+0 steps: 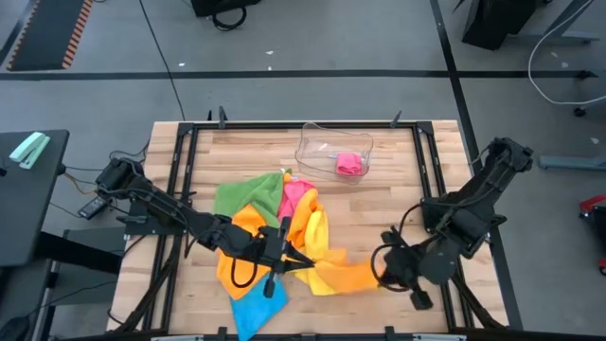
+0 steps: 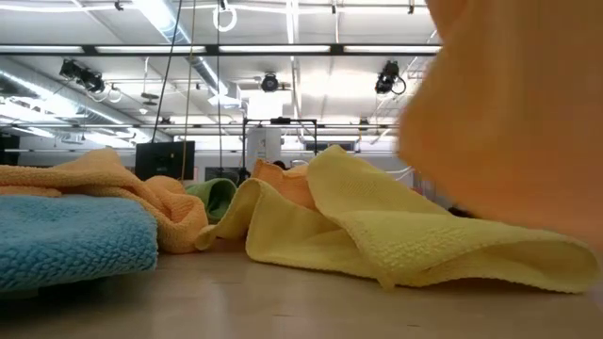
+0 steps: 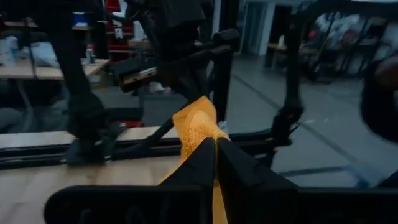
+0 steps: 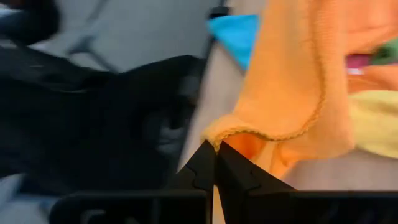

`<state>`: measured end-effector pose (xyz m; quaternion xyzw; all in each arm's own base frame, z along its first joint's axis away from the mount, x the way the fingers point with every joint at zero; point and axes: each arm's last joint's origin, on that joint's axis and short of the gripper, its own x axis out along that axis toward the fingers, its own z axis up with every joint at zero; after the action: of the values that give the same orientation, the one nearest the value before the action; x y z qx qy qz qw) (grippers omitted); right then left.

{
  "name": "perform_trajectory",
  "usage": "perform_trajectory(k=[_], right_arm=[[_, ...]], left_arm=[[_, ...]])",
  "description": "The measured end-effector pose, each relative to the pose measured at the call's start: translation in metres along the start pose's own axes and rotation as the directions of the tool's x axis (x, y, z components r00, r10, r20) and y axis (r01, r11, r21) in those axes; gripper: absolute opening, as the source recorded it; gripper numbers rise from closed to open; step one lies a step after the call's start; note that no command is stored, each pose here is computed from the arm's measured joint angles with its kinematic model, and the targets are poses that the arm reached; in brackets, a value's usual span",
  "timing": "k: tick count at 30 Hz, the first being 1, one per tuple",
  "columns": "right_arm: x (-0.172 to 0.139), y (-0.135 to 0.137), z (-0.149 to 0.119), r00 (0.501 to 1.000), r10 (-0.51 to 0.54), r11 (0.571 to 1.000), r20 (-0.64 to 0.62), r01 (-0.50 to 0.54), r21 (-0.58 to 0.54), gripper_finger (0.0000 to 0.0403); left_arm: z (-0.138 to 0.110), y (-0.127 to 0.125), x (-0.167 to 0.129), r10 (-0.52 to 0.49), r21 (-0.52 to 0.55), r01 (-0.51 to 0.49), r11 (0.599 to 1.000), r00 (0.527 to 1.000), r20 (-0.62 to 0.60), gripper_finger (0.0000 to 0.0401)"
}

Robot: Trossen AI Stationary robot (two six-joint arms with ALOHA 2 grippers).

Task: Fold microfiber towels
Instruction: Fold the right orange microfiber cloth

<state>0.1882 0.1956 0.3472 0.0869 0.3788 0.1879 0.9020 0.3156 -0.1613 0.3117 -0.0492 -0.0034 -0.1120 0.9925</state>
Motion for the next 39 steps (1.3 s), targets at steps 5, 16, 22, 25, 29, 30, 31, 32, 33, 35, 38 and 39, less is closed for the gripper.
perform_trajectory(k=[5,16,22,25,29,30,31,32,33,35,38,39], right_arm=[[-0.013,0.019,0.002,0.988,0.154,0.988,-0.026,-0.155,-0.021,0.0018],[-0.022,-0.02,-0.006,0.948,-0.261,0.964,-0.183,0.267,0.007,0.0018],[-0.042,-0.077,-0.009,0.68,-0.654,0.72,-0.33,0.694,0.002,0.0019],[-0.052,-0.097,-0.002,0.575,-0.758,0.609,-0.309,0.793,-0.019,0.0019],[-0.057,-0.108,0.004,0.542,-0.8,0.573,-0.257,0.818,-0.061,0.0019],[-0.056,-0.109,0.004,0.541,-0.801,0.575,-0.257,0.815,-0.072,0.0019],[-0.053,-0.109,0.004,0.547,-0.794,0.583,-0.264,0.809,-0.077,0.0019],[-0.05,-0.108,0.003,0.558,-0.782,0.598,-0.278,0.797,-0.084,0.0019],[-0.046,-0.107,0.003,0.578,-0.764,0.62,-0.286,0.78,-0.082,0.0019],[-0.035,-0.102,0.0,0.627,-0.719,0.673,-0.3,0.736,-0.076,0.0019],[-0.014,-0.088,-0.005,0.709,-0.646,0.755,-0.284,0.648,-0.098,0.0019],[-0.007,-0.083,-0.007,0.738,-0.619,0.78,-0.269,0.617,-0.105,0.0019]], left_arm=[[0.008,-0.012,-0.003,-0.11,-0.021,0.112,0.993,0.99,0.085,0.0011],[0.002,0.022,0.008,0.045,0.019,-0.046,0.999,0.998,0.04,0.0015],[0.015,0.091,0.014,0.347,0.103,-0.366,0.925,0.924,0.163,0.0012],[0.028,0.117,0.01,0.434,0.067,-0.467,0.882,0.86,0.269,0.0024],[0.034,0.125,0.009,0.384,0.073,-0.425,0.902,0.868,0.314,0.0025],[0.032,0.123,0.01,0.36,0.085,-0.401,0.912,0.883,0.3,0.0022],[0.03,0.12,0.011,0.336,0.097,-0.374,0.922,0.9,0.276,0.0019],[0.026,0.116,0.012,0.314,0.106,-0.346,0.932,0.919,0.24,0.0015],[0.021,0.112,0.014,0.3,0.108,-0.324,0.94,0.935,0.189,0.0012],[0.007,0.102,0.016,0.283,0.116,-0.288,0.951,0.957,0.058,0.001],[-0.012,0.084,0.015,0.245,0.087,-0.236,0.968,0.963,-0.113,0.0014],[-0.016,0.077,0.014,0.228,0.074,-0.219,0.973,0.962,-0.151,0.0018]])
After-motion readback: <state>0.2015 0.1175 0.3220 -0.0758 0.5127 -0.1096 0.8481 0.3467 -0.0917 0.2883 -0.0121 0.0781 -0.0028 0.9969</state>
